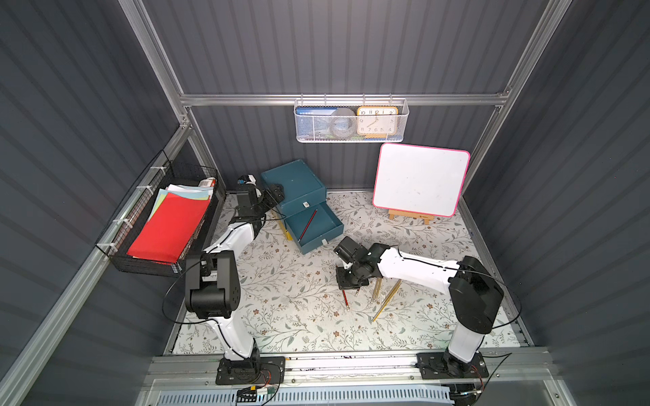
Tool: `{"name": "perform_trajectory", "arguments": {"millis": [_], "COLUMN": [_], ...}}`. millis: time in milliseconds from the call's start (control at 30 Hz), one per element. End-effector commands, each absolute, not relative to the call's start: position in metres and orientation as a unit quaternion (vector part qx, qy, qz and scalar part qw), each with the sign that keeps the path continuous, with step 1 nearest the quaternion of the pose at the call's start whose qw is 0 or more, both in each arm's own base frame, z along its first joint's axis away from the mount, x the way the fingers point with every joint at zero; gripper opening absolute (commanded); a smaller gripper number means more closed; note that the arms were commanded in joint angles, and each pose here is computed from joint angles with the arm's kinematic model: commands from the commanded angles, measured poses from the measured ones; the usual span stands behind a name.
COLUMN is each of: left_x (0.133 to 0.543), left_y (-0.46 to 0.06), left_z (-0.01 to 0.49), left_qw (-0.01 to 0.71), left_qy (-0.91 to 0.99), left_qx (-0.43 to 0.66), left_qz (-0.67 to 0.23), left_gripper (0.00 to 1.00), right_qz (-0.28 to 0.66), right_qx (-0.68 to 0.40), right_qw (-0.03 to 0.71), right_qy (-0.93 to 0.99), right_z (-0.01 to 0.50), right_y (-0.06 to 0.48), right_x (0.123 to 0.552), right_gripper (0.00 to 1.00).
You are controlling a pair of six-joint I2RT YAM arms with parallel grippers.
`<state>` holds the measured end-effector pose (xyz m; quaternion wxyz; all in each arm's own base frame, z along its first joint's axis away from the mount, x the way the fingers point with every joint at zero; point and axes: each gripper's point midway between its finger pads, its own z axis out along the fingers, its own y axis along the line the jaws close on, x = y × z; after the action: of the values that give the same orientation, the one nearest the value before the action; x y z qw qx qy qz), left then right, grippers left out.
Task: Please place the pencils in the drawer according to their color
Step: Pick up the pencil from the center of the board.
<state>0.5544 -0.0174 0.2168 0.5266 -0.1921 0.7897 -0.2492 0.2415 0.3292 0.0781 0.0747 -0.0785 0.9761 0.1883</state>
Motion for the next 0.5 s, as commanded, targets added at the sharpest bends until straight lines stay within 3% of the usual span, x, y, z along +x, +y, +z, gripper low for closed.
{"name": "perform_trajectory", "arguments": {"millis": [0,467], "left_x": [0.545,0.545], "left_y": [-0.021,-0.021], "left_z": [0.191,0.194], "left_qw": [0.49,0.492], "left_qy": [0.814,0.813], "left_qx": [-0.196,-0.196], "left_qz": [-0.242,-0.242], "left_gripper": [1.0,1.0], "right_qz": [0.223,0.331], "right_qx": [-0.068,-0.068], "right_qw": [0.054,0.061], "right_qy": [0.971,0.939], "right_z": [0.089,0.167], "right_y": [0.337,0.367], "right_x": [0.23,0.226], "right_gripper": [0.0,0.0]}}
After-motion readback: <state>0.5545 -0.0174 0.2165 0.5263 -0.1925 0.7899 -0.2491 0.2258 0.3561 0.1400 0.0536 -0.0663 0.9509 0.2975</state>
